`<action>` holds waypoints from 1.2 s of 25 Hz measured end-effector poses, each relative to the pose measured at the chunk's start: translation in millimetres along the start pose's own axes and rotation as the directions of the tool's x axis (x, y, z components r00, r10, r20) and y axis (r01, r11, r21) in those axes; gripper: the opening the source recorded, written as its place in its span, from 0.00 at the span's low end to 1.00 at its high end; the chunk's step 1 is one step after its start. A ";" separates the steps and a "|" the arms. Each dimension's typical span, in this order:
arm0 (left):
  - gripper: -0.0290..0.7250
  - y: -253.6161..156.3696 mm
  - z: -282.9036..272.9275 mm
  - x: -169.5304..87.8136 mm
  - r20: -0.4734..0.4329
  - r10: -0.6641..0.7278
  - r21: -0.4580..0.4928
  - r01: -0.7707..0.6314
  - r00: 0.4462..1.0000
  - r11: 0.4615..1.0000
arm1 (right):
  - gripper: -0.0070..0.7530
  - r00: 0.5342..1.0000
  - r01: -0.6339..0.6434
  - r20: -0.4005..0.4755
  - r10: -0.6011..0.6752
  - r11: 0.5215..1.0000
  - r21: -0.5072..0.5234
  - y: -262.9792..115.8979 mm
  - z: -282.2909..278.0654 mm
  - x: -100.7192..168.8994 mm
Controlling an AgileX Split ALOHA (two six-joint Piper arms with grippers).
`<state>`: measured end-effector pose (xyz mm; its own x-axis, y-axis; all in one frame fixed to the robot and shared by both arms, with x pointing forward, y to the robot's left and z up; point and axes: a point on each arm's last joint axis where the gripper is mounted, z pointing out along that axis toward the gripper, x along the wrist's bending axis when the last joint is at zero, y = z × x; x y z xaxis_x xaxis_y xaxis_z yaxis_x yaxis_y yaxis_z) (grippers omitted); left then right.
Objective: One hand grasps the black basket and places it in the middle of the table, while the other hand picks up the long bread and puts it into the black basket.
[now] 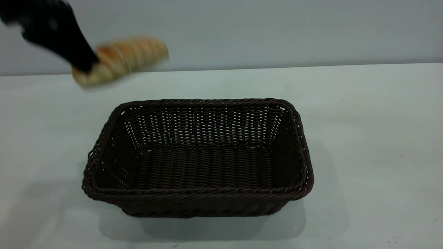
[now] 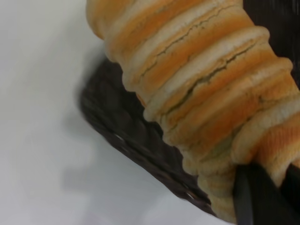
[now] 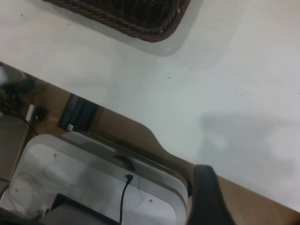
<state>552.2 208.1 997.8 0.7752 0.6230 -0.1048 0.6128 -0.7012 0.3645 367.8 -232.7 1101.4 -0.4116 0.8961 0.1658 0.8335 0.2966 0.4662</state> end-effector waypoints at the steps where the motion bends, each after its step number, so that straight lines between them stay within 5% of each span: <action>1: 0.11 -0.4 8.1 -8.8 -0.010 0.010 0.033 -0.010 1.000 0.999 | 0.68 1.000 0.001 0.000 -0.001 1.000 0.002 -0.2 0.0 0.0; 10: 0.16 8.8 38.8 -54.9 -0.025 0.102 0.051 -0.101 0.994 0.994 | 0.68 1.000 0.011 0.000 -0.011 1.000 0.014 -1.3 0.0 0.0; 18: 0.69 10.1 36.2 -55.1 -0.045 0.063 0.038 -0.061 0.997 0.997 | 0.68 1.000 0.013 0.004 -0.013 1.000 0.021 -1.9 0.0 -0.4; 22: 0.82 10.1 7.3 -48.2 -0.183 -0.073 0.031 0.080 0.980 0.996 | 0.68 0.999 0.023 0.024 -0.024 0.999 0.043 -3.9 -0.1 -2.2; 26: 0.80 2.2 -54.9 -37.5 -0.419 -0.281 -0.048 0.288 0.863 0.956 | 0.68 0.995 0.054 0.079 -0.059 0.997 0.054 -7.3 -3.0 -7.1; 30: 0.78 -18.8 -120.8 -58.6 -0.484 -0.393 -0.204 0.336 0.782 0.920 | 0.67 0.985 0.111 0.134 -0.109 0.994 -0.007 -18.4 -20.4 -8.8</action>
<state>476.7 226.7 1108.8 0.2908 0.9305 0.2229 0.7926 -0.3648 0.4886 348.5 -252.8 1109.1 -0.4470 0.8945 -0.0043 0.7801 0.3922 0.4874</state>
